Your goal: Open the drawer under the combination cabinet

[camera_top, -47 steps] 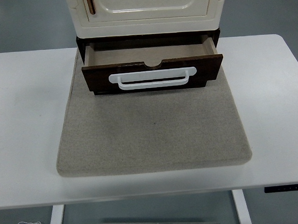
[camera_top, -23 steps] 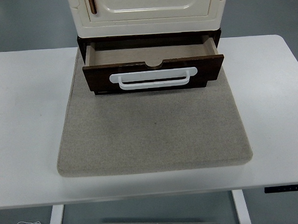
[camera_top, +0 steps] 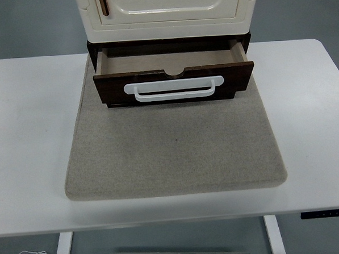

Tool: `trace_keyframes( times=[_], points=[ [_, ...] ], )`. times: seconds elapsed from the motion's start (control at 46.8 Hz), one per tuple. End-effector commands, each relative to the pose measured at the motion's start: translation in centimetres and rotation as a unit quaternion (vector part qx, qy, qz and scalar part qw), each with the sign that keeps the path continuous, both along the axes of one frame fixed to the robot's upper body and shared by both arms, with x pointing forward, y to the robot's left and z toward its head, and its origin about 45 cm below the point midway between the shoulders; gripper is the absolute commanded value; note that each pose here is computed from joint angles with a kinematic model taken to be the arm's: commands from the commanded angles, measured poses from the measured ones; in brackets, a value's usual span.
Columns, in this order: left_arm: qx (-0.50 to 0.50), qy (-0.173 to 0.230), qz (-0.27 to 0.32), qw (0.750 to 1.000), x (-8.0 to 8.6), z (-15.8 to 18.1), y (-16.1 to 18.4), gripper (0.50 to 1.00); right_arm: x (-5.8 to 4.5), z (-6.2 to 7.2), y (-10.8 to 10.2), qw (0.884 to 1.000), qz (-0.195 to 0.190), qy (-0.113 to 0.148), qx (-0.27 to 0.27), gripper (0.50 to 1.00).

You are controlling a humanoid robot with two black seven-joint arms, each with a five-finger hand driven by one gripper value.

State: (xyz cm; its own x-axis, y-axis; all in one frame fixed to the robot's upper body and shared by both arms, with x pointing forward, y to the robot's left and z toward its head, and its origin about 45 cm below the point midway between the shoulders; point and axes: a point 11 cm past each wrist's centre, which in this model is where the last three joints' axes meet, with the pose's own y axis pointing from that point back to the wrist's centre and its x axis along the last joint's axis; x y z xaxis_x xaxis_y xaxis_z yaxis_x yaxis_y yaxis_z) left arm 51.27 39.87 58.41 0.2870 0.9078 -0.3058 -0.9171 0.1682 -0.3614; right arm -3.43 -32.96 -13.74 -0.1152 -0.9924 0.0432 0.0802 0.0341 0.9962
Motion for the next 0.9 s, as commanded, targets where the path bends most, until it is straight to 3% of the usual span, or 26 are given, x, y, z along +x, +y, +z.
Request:
trace_keyframes(
  times=[0.0,0.278,0.449,0.726,0.876],
  points=[
    [-0.029,0.036,0.002,0.999,0.7,-4.0,0.5,1.0,-0.1,0.0,0.3,1.0,0.002,0.001,0.007,0.928],
    [-0.122,0.129,0.009,0.984,1.4,-15.8,1.7,1.0,-0.2,0.0,0.2,1.0,0.002,0.001,0.004,0.926],
    [-0.192,0.176,0.015,0.965,1.4,-22.4,0.8,1.0,-0.3,0.0,0.3,1.0,0.002,0.003,0.007,0.926],
    [-0.262,0.225,-0.004,0.938,0.9,-30.0,-3.4,1.0,-0.3,0.0,0.3,1.0,0.0,0.002,0.009,0.928],
    [-0.315,0.228,-0.007,0.921,0.4,-32.0,-4.4,1.0,-0.4,0.0,0.3,1.0,0.0,0.003,0.009,0.926]
  ],
)
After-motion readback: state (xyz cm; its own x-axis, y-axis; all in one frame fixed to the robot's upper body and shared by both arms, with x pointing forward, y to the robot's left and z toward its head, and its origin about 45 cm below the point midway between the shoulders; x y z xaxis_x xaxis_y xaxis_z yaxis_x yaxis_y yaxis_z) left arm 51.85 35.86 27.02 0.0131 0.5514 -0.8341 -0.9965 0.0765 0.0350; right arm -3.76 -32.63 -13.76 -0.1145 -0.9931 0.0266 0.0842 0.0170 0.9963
